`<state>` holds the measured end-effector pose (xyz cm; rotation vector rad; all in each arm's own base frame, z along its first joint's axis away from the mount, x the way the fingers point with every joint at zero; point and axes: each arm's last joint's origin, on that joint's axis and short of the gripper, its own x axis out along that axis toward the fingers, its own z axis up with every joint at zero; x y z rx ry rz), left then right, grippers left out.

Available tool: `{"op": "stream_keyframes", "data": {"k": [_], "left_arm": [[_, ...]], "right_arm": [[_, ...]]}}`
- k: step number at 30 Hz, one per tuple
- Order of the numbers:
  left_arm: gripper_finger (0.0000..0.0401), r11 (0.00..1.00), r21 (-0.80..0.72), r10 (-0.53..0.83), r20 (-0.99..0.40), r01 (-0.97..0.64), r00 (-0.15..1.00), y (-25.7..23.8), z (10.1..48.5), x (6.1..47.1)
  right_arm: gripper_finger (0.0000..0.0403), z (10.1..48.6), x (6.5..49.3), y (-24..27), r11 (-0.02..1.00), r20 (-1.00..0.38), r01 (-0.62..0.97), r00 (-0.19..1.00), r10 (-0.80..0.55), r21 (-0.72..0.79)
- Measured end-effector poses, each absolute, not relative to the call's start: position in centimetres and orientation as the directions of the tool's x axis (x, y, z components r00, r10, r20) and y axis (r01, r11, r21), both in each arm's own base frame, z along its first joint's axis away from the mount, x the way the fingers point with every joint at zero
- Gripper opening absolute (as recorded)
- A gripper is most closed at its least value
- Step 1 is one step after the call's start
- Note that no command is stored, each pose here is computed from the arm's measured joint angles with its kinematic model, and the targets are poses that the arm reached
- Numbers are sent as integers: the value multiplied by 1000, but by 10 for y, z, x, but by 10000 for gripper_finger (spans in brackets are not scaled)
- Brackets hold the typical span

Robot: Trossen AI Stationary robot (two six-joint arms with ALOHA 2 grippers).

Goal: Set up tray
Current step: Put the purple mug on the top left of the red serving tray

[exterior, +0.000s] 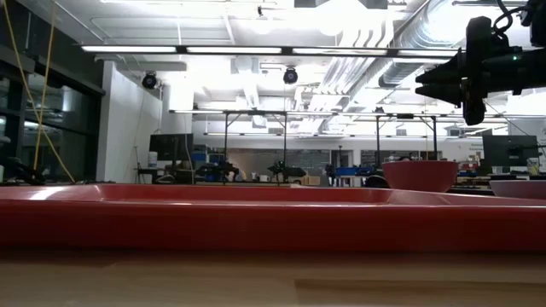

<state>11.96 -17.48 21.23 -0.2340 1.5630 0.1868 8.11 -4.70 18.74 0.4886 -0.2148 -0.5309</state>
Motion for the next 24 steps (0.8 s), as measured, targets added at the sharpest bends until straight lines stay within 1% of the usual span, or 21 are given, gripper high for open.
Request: {"op": "stream_keyframes", "data": {"k": [2,4,6,10,13,17,22,24], "left_arm": [[31,964,-25,-27,-1000,-264,-4,-175,212,119],[28,964,-22,-26,-1000,-264,-10,-174,212,119],[15,964,-24,-35,-999,-266,-37,-174,212,118],[15,962,-19,-52,-992,-272,-115,-173,215,115],[15,964,11,-37,-984,-267,-172,-172,225,112],[15,962,37,-15,-982,-269,-190,-171,246,112],[15,954,25,-16,-991,-299,-133,-174,275,115],[15,945,14,-16,-996,-327,-89,-173,287,119]], "right_arm": [[94,187,81,-47,751,71,432,843,-532,498],[94,187,81,-47,752,71,432,844,-532,498],[94,187,81,-47,751,72,431,844,-532,501],[94,188,81,-47,749,72,429,844,-532,505],[94,188,81,-47,749,72,429,844,-532,505],[94,188,81,-47,749,73,429,844,-532,505],[94,188,81,-47,749,73,429,844,-532,505],[94,188,81,-47,749,73,429,844,-532,505]]}}
